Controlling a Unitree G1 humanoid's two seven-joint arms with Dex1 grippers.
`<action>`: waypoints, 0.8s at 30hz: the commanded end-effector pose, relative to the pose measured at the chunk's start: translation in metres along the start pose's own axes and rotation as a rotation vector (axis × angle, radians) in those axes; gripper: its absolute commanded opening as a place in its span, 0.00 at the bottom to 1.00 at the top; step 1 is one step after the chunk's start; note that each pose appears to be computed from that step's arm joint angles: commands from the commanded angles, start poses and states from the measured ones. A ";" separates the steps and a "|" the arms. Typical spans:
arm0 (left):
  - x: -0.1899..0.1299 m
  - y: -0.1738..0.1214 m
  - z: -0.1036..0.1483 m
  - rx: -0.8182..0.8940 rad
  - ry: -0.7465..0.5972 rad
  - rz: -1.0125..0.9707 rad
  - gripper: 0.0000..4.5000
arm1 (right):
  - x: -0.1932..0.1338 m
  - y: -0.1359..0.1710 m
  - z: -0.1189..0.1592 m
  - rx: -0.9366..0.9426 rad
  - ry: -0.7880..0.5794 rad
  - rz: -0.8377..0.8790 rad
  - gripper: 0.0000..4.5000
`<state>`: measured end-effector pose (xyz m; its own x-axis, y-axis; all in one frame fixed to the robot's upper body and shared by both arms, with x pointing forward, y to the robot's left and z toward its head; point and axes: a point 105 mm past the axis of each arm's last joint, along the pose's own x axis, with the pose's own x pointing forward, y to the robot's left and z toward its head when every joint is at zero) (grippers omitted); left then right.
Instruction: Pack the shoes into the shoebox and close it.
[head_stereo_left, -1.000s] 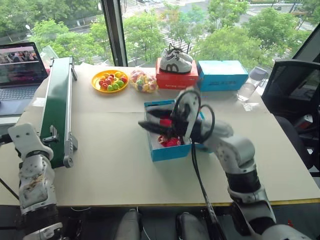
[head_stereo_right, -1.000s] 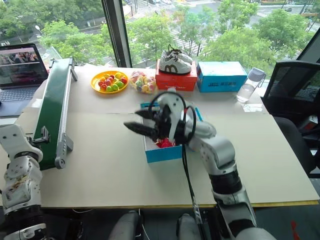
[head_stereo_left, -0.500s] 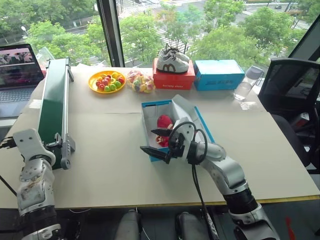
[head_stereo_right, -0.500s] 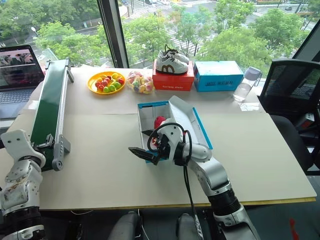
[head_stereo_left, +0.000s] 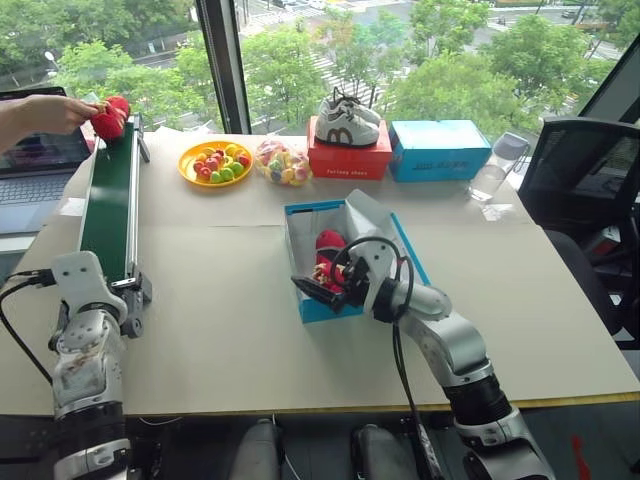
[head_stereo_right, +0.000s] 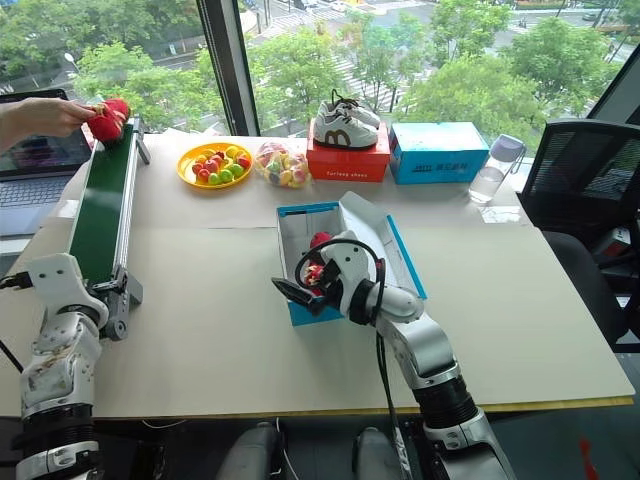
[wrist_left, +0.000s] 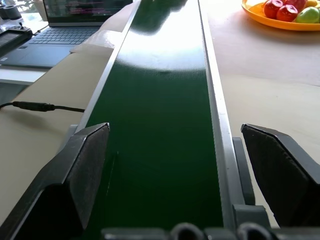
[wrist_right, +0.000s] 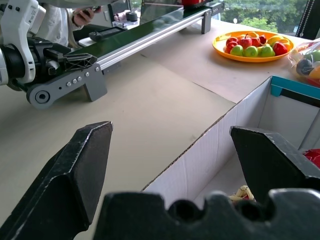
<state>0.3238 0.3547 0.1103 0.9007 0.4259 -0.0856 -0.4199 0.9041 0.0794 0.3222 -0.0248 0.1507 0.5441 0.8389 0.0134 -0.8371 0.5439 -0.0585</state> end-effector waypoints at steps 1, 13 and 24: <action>0.001 -0.004 0.016 0.005 -0.060 -0.017 1.00 | -0.002 -0.002 0.018 -0.018 -0.054 -0.014 0.99; 0.000 -0.006 0.018 -0.002 -0.069 -0.024 1.00 | -0.001 -0.004 0.012 -0.032 -0.028 -0.034 0.99; 0.001 -0.005 0.019 -0.003 -0.072 -0.019 1.00 | -0.001 -0.003 0.007 -0.040 -0.011 -0.037 0.99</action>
<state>0.3249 0.3528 0.1106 0.9047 0.4180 -0.0830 -0.4120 0.9077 0.0802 0.3249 -0.0257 0.1475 0.5730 0.8195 -0.0058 -0.8179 0.5714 -0.0671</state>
